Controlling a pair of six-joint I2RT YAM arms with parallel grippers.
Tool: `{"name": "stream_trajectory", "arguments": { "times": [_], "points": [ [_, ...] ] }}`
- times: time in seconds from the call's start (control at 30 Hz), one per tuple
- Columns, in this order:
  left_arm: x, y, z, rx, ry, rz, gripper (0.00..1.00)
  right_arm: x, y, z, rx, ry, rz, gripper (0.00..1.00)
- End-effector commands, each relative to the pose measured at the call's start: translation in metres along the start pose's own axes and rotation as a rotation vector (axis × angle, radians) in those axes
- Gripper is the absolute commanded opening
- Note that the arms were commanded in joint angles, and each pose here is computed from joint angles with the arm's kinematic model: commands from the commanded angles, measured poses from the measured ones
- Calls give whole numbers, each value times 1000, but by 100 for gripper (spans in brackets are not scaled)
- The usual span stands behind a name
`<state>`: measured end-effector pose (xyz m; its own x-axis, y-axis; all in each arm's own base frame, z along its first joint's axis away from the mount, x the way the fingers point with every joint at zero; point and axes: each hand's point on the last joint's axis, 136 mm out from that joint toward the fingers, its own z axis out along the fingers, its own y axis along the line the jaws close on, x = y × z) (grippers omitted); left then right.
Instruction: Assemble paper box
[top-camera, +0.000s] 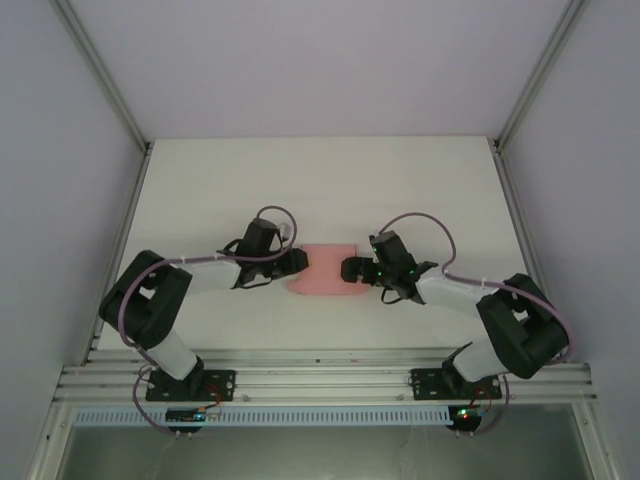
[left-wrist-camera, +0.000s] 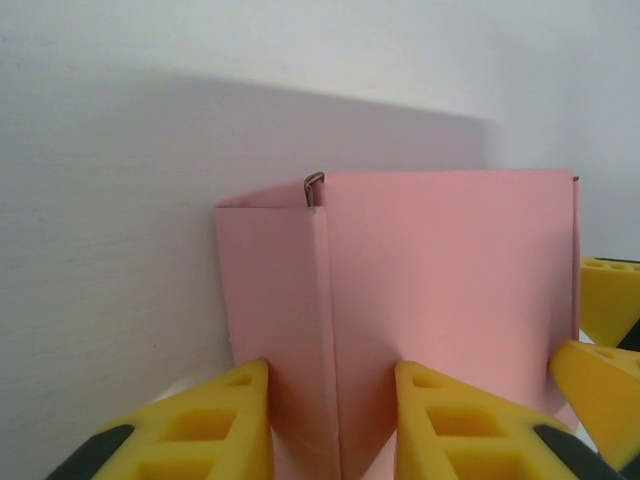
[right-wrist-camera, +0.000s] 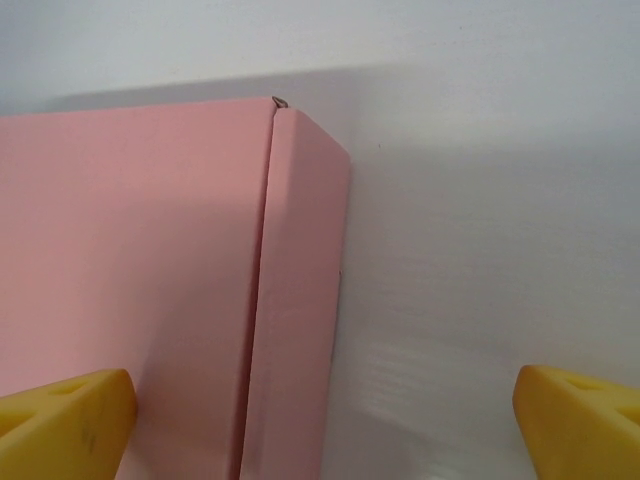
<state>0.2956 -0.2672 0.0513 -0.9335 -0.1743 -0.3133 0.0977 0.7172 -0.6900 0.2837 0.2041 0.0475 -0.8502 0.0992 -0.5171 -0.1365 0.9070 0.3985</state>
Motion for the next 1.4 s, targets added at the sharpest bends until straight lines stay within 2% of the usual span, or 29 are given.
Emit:
{"name": "stream_trajectory", "arguments": {
  "times": [0.0,0.2,0.43,0.8,1.23,1.37],
  "points": [
    [9,7,2,16,19,-21,22,4,-1,-12,10,14,28,99],
    [10,12,-1,68,4,-58,9,-9,10,-34,-42,-53,57,99],
    [9,10,-6,147,-16,-65,0,-11,16,-50,-96,-60,118,99],
    [9,10,-15,318,-43,-82,0,-17,38,-52,-260,-14,183,98],
    [11,18,-10,391,-21,-122,0,-12,59,-10,-393,118,216,98],
    [11,18,-9,391,-15,-119,0,-19,71,-3,-467,107,211,90]
  ]
}}
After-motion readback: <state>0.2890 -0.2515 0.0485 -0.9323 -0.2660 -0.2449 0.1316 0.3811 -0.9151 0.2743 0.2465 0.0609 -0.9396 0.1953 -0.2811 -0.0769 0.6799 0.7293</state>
